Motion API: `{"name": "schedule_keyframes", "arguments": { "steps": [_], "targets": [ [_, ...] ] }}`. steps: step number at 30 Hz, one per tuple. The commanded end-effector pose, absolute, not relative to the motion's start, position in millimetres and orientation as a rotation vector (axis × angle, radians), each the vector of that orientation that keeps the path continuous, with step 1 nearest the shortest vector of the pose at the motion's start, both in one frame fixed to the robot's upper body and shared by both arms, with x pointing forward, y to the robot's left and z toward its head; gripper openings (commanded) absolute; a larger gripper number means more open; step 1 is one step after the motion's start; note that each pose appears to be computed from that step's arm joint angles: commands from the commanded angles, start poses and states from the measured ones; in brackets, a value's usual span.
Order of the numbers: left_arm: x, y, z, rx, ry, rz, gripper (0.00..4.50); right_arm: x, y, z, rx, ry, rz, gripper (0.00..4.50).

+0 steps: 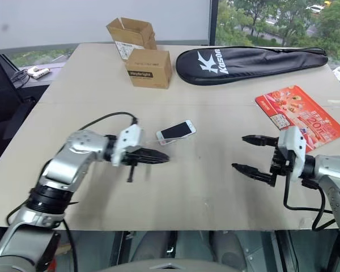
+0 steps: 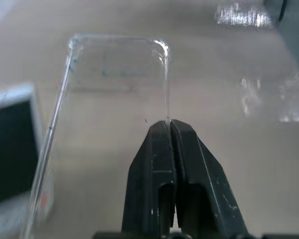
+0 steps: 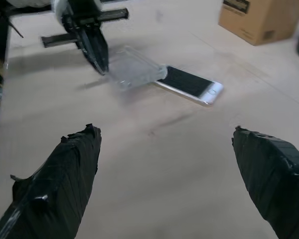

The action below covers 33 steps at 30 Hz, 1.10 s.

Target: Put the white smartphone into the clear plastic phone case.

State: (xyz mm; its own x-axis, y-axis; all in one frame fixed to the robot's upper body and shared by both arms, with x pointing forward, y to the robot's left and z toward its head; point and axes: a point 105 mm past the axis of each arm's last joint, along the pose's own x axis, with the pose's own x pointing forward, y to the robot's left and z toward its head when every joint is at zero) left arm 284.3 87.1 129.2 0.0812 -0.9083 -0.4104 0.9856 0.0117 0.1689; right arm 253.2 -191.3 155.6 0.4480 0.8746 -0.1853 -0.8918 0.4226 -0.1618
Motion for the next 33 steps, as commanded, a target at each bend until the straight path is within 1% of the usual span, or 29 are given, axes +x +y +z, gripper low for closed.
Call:
{"name": "schedule_keyframes", "arguments": {
  "steps": [1, 3, 5, 8, 11, 12, 13, 14, 17, 19, 22, 25, 29, 33],
  "targets": [
    [285, 62, 130, 0.513, 0.196, -1.495, 0.02, 252, -208, 159, -0.316, 0.068, 1.074, 4.5],
    [287, 52, 120, 0.56, 0.226, -1.506, 0.02, 250, -215, 157, -0.324, 0.082, 1.063, 4.5],
    [294, 45, 113, 0.578, 0.279, -1.498, 0.02, 250, -218, 157, -0.327, 0.09, 1.057, 4.5],
    [293, 33, 110, 0.579, 0.283, -1.542, 0.02, 250, -219, 157, -0.331, 0.088, 1.053, 4.5],
    [293, 22, 112, 0.523, 0.275, -1.535, 0.81, 250, -220, 158, -0.335, 0.084, 1.047, 4.5],
    [293, 20, 113, 0.499, 0.273, -1.528, 1.16, 251, -220, 158, -0.336, 0.082, 1.045, 4.5],
    [293, 20, 113, 0.481, 0.274, -1.521, 1.81, 251, -220, 158, -0.337, 0.08, 1.044, 4.5],
    [292, 20, 114, 0.465, 0.277, -1.514, 2.2, 250, -220, 158, -0.338, 0.079, 1.044, 4.5],
    [292, 26, 122, 0.399, 0.282, -1.489, 3.64, 251, -217, 159, -0.338, 0.072, 1.048, 4.5],
    [294, 34, 135, 0.339, 0.256, -1.445, 4.41, 254, -210, 161, -0.332, 0.054, 1.062, 4.5],
    [292, 52, 151, 0.294, 0.22, -1.409, 4.41, 264, -197, 166, -0.32, 0.021, 1.065, 4.5],
    [293, 75, 156, 0.299, 0.218, -1.338, 4.41, 278, -187, 167, -0.309, 0.025, 1.056, 4.5],
    [296, 121, 159, 0.302, 0.242, -1.158, 4.41, 319, -166, 161, -0.401, 0.082, 0.994, 4.5],
    [286, 165, 153, 0.319, 0.291, -0.984, 4.41, 350, -126, 165, -0.445, 0.076, 1.094, 4.5]
  ]
}}
